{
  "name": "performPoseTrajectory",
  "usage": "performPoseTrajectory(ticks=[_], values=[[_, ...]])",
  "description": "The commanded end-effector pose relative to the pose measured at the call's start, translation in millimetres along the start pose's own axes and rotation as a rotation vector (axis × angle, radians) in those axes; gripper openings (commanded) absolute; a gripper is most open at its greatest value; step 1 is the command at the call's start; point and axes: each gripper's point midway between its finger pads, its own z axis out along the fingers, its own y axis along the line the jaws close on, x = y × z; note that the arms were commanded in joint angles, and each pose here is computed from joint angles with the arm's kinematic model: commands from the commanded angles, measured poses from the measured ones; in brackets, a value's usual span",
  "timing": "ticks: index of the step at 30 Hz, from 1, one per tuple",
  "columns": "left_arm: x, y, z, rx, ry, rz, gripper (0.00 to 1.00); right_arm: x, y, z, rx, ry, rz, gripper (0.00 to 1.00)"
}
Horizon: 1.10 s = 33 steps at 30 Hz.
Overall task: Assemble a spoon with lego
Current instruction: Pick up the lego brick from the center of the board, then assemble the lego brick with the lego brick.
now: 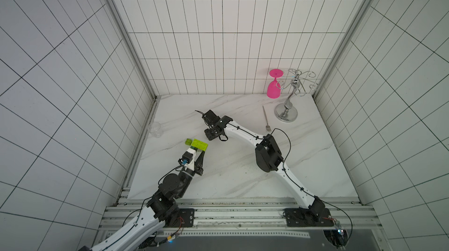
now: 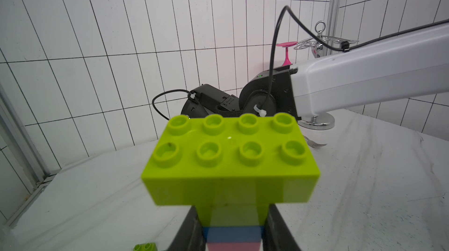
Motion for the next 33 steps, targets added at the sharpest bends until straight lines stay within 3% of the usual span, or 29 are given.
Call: performPoseTrajectory(ticks=[1,6,9,12,17,24,27,33], values=[[2,-7,2,0.033,-0.008,-0.014,0.03,-2,-7,-10,-0.006,0.005,0.000,0.22],[14,-14,13,0.052,0.031,0.001,0.03,-16,-40,-77,-0.024,-0.068,0.050,0.14],[24,-24,28,0.082,0.075,0.023,0.03,-4,-75,-133,-0.032,-0.115,0.100,0.14],[36,-45,52,0.158,0.130,0.024,0.03,29,-110,-192,0.002,-0.138,0.147,0.14],[59,-93,92,0.371,0.181,0.068,0.03,91,-148,-253,0.100,-0.158,0.224,0.15],[94,-126,127,0.524,0.112,0.081,0.03,140,-136,-273,0.038,-0.122,0.242,0.15],[103,-127,136,0.514,0.086,0.030,0.04,148,-122,-266,-0.007,-0.083,0.221,0.16],[134,-128,146,0.499,0.131,0.046,0.04,154,-94,-238,-0.028,0.003,0.101,0.16]])
